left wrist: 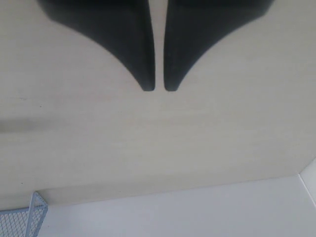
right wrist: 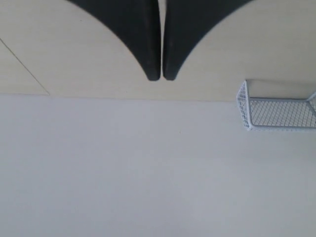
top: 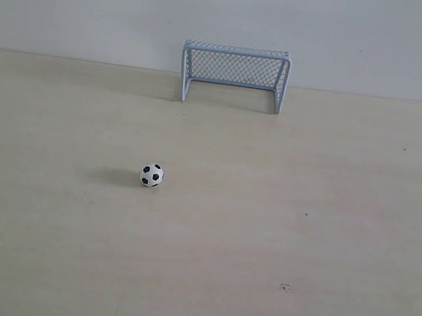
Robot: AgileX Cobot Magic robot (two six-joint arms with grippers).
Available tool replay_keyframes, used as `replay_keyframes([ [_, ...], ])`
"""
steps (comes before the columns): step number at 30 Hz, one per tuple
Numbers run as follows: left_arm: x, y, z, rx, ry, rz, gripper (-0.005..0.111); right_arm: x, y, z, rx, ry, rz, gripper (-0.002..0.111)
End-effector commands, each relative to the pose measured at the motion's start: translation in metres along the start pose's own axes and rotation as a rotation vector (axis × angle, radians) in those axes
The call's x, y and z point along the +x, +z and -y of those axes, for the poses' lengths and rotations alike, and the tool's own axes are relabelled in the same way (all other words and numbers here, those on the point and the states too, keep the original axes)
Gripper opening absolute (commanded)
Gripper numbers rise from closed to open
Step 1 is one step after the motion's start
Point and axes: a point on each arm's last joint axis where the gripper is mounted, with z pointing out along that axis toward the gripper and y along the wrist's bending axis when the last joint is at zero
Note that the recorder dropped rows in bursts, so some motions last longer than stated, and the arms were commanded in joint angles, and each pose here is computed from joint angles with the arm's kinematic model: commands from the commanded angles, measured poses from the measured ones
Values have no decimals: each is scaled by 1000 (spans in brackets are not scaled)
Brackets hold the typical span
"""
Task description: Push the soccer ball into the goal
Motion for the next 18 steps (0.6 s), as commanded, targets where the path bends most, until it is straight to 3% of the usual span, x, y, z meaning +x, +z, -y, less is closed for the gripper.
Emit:
replay_keyframes([
  [1, -1, 0, 0, 8, -7, 3, 6, -14, 5, 1, 3, 25, 60, 0],
  [7, -1, 0, 0, 8, -7, 3, 6, -32, 3, 1, 5, 24, 242, 0],
  [18, -1, 0, 0, 8, -7, 3, 6, -27, 4, 1, 6, 4, 167, 0],
])
